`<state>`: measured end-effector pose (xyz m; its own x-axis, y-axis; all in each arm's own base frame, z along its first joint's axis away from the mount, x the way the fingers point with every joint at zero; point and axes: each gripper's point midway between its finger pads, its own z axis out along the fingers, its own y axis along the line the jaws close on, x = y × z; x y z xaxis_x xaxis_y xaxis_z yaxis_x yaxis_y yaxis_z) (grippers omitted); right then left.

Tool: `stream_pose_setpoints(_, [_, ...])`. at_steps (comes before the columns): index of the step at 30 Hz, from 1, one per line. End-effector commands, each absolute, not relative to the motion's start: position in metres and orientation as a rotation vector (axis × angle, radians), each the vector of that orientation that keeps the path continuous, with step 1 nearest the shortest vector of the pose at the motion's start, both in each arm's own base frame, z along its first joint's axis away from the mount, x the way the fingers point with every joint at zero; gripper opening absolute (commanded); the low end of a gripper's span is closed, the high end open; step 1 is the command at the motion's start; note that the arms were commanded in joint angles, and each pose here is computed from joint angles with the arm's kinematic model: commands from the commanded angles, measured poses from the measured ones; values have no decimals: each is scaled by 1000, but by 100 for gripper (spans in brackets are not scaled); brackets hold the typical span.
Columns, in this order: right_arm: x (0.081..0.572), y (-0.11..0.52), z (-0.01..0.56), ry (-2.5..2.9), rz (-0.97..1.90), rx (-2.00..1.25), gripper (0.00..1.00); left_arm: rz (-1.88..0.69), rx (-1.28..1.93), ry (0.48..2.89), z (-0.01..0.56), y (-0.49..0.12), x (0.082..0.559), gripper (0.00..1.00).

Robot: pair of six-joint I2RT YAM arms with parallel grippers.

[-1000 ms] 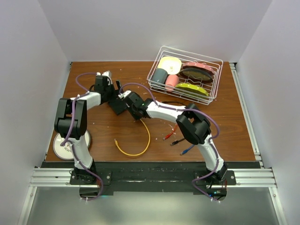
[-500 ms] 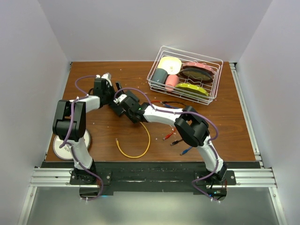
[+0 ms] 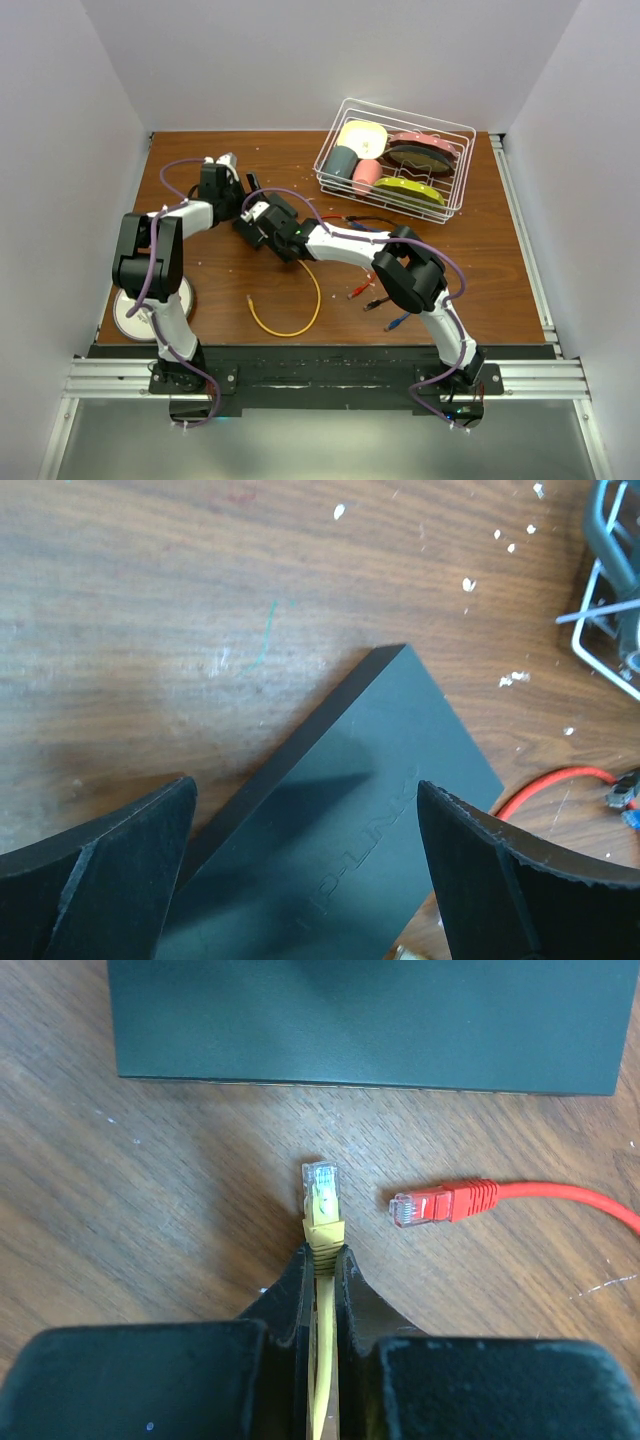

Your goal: Insert the plug into the switch port

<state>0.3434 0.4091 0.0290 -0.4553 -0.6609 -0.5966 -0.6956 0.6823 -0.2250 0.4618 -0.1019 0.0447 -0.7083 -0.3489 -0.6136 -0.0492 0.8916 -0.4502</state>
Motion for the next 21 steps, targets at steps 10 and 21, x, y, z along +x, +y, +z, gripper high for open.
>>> stream_pose_setpoints(10, [347, 443, 51, 2185, 212, -999, 0, -514, -282, 2316, 39, -99, 464, 93])
stream_pose_setpoints(21, [346, 446, 38, 2218, 207, -984, 0, -541, -290, 2328, 33, -102, 453, 91])
